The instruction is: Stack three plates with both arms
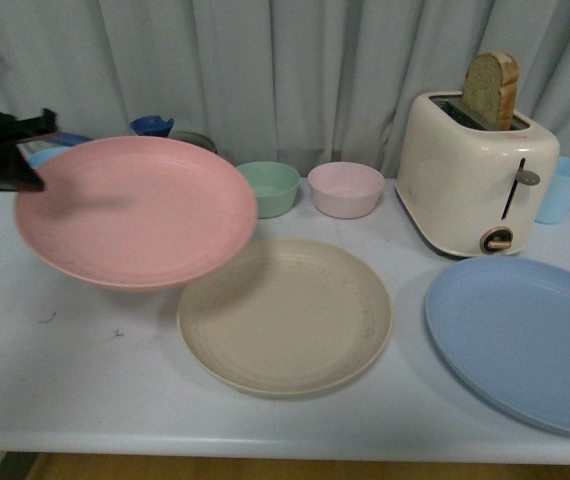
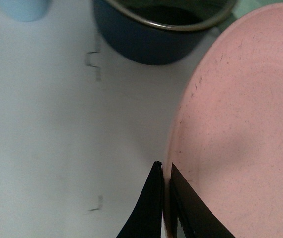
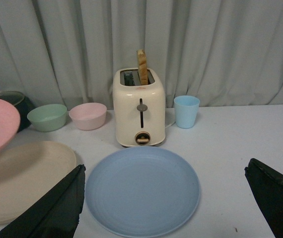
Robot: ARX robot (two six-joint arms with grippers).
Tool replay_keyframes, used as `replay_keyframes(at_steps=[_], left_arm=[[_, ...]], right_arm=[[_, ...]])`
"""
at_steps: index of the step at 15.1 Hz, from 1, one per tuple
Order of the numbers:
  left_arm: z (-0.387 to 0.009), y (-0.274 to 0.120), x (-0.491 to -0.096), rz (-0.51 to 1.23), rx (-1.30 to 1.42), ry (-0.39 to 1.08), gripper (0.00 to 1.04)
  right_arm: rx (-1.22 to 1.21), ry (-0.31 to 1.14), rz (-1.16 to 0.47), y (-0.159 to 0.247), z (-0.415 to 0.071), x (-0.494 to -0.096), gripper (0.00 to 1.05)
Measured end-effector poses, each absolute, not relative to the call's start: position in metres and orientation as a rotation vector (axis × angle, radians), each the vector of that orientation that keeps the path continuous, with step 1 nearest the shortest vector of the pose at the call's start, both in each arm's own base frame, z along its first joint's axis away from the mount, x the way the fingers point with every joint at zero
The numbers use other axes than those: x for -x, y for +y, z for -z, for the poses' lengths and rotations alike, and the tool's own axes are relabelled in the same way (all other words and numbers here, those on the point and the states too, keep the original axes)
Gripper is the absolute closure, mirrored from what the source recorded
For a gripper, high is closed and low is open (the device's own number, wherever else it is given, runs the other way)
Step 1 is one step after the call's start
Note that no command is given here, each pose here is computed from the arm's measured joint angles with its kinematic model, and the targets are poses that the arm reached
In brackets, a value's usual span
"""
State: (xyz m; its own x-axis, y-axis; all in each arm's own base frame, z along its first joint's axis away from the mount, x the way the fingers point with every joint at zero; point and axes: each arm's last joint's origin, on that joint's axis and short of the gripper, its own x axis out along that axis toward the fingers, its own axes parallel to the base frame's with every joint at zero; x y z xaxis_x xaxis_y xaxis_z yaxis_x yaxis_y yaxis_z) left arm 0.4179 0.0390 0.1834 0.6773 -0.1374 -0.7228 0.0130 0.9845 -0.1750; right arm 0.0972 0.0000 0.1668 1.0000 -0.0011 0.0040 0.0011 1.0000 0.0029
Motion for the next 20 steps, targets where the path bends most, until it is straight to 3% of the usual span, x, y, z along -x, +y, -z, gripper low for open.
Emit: replay_keyframes(at_steps=[2,10,17,18,20], left_arm=[[-0.183,0.005,-0.420,0.167,0.161,0.838,1.02],[-0.141,-0.061,-0.419,0.285,0.229,0.958,1.02],[-0.103,-0.066,-0.417,0.255,0.238,1.038,1.02],[-0.098,-0.066,-0.417,0.249,0.239,1.055,1.01],[-0.096,-0.066,-0.418,0.251,0.247,1.057,0.79]], right_arm=[[-0.003,-0.004,0.001,0.000,-0.167,-0.097,0.06],[-0.002,-0.004,0.001,0.000,-0.167,-0.097,0.06],[-0.002,-0.004,0.001,0.000,-0.167,-0.097,0.06],[-0.002,-0.004,0.001,0.000,-0.167,-0.097,0.06],[-0.003,-0.004,0.001,0.000,-0.167,-0.097,0.06]])
